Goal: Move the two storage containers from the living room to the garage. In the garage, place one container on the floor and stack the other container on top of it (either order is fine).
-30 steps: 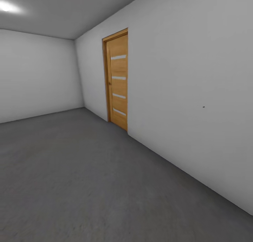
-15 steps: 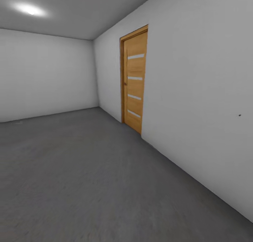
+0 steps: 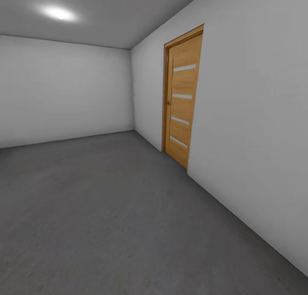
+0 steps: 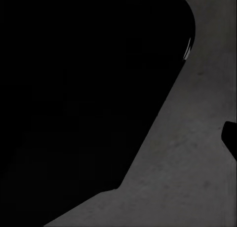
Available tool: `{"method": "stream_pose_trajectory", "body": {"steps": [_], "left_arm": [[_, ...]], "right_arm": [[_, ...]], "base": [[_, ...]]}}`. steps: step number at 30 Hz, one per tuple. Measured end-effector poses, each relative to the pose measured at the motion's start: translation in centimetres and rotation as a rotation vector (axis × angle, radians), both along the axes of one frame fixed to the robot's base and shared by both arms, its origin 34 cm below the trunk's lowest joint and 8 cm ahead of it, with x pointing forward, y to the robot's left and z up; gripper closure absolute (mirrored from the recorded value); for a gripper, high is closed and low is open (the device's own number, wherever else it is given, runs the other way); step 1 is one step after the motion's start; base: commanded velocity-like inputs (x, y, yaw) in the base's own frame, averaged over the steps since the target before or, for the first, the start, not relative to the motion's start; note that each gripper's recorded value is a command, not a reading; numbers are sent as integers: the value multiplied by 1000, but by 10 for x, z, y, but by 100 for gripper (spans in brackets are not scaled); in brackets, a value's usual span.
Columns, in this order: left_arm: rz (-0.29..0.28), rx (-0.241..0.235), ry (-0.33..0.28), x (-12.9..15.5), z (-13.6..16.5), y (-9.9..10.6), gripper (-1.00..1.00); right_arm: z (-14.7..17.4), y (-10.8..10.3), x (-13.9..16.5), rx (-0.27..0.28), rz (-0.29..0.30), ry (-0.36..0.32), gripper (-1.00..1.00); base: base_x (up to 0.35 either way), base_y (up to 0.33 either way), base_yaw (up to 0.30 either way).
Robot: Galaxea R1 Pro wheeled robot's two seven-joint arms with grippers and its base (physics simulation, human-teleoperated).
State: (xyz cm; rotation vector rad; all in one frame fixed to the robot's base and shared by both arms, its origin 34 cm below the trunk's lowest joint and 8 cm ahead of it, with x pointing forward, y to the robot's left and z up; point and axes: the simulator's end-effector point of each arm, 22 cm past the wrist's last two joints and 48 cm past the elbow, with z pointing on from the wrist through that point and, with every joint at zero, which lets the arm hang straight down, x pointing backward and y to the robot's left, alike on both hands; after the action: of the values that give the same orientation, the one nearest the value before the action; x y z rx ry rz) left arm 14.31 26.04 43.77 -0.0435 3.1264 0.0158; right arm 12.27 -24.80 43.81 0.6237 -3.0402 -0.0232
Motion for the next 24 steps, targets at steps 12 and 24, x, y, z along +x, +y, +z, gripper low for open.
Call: {"method": "stream_pose_trajectory", "body": {"steps": [12,24], "left_arm": [[3,-1,1,0,0,-1,-100],[3,-1,1,0,0,-1,-100]], "right_arm": [[0,0,0,0,1,-1,-100],[0,-2,0,-2,19,-1,-100]], "base": [[325,0,2],[325,0,0]]}}
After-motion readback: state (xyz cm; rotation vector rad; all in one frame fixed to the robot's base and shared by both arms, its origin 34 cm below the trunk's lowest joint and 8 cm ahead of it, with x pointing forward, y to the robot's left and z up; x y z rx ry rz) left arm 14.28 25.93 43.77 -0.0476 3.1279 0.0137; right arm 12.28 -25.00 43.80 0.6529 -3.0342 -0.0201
